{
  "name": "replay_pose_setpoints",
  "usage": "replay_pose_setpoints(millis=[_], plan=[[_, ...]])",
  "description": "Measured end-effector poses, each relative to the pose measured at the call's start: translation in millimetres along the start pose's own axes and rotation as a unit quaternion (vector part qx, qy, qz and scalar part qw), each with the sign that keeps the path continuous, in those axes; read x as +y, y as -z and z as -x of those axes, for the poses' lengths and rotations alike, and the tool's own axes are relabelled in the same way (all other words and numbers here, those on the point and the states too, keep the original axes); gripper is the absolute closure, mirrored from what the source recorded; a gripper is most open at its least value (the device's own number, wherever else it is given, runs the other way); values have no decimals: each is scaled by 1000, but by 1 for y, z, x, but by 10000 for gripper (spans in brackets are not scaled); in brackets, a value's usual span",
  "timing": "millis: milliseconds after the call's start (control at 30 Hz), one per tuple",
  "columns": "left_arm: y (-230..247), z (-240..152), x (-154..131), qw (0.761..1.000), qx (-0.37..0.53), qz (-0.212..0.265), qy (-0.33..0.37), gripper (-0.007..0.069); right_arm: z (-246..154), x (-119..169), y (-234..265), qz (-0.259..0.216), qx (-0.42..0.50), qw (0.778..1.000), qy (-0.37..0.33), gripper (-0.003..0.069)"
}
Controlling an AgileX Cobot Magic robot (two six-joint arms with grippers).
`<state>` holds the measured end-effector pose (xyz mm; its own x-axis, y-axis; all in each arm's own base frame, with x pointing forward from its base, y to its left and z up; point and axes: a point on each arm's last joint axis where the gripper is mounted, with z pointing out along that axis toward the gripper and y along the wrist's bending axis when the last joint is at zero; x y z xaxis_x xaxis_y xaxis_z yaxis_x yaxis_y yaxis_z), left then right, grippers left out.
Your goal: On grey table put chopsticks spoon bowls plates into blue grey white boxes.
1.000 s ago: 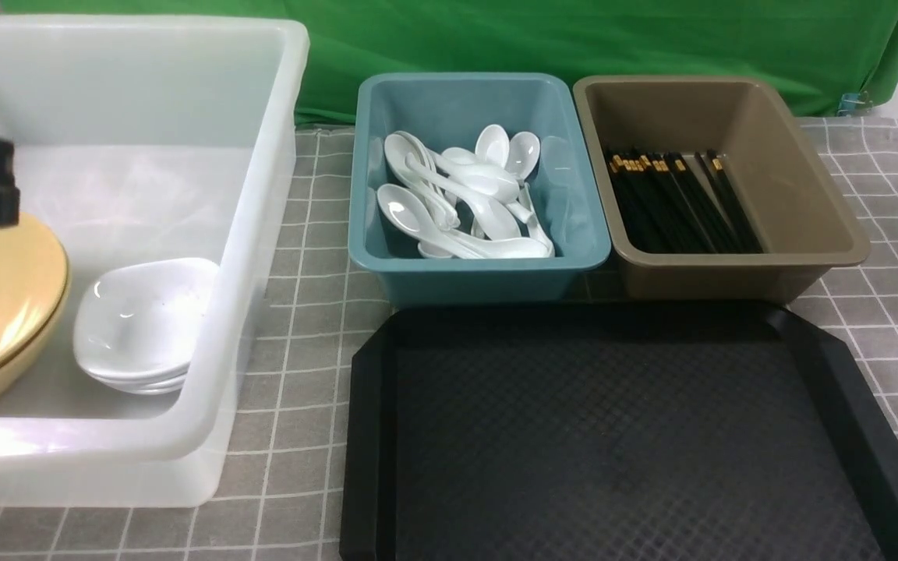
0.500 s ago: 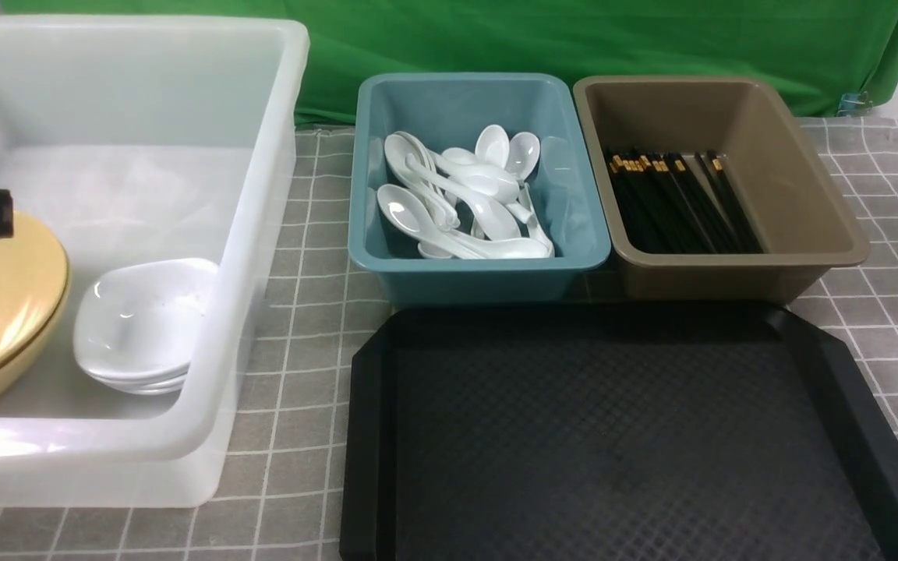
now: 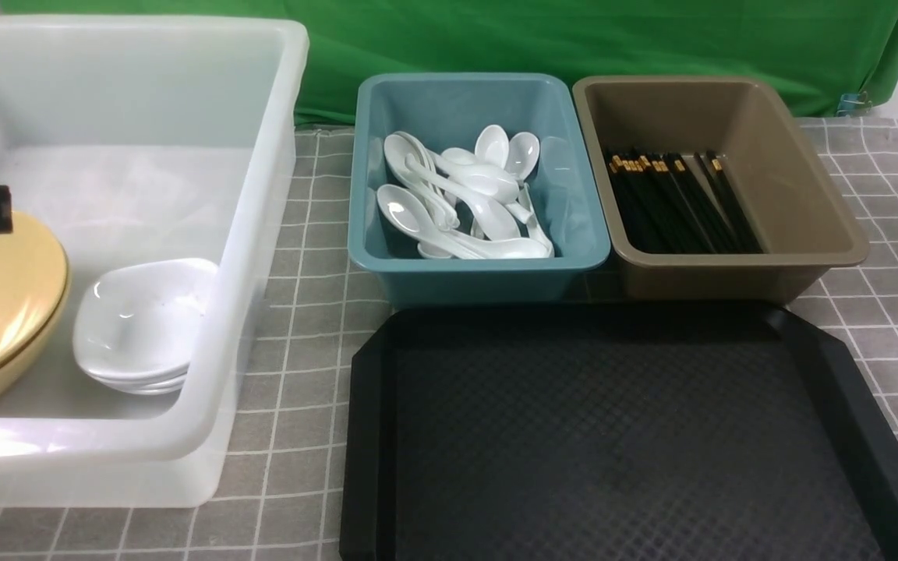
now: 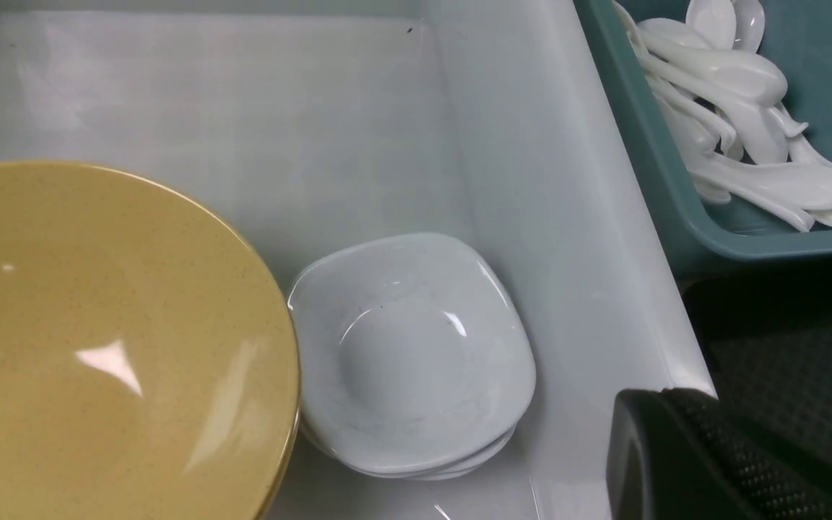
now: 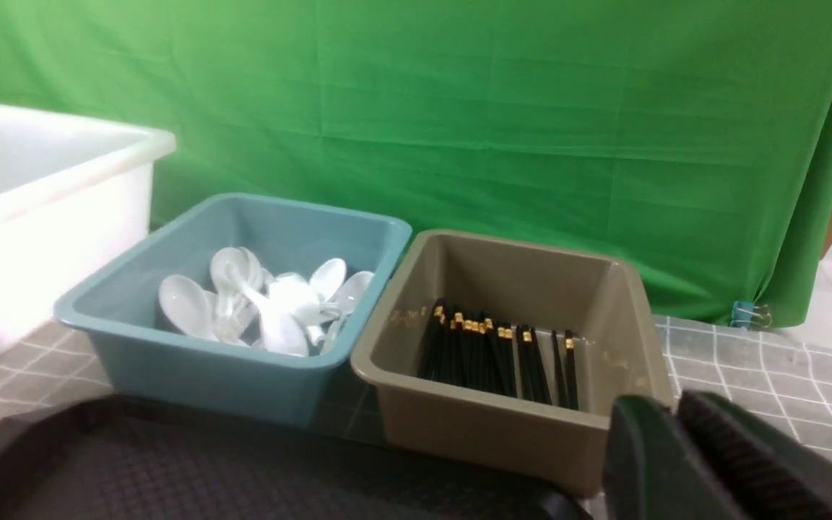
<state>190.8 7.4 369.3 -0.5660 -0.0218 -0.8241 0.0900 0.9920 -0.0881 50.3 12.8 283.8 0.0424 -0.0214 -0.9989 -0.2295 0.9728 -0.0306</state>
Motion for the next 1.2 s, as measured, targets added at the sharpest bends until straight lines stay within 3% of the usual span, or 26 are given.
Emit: replay_pose_setpoints(millis=[200, 467, 767, 967, 1200], plan=[[0, -1, 0, 1000, 5, -2, 0, 624, -51, -1, -2, -8, 40, 998, 50, 580], [0, -7, -2, 999, 37, -12, -3, 624, -90, -1, -1, -15, 82, 994, 76, 557], [1, -13, 1, 997, 69, 3, -28, 624, -93, -12, 1, -110, 102, 985, 80, 531], [10, -13, -4, 998, 57, -7, -22, 624, -93, -13, 1, -116, 103, 985, 80, 516], [41, -40, -13, 999, -35, 6, -21, 624, -93, -13, 1, -116, 104, 985, 80, 503]])
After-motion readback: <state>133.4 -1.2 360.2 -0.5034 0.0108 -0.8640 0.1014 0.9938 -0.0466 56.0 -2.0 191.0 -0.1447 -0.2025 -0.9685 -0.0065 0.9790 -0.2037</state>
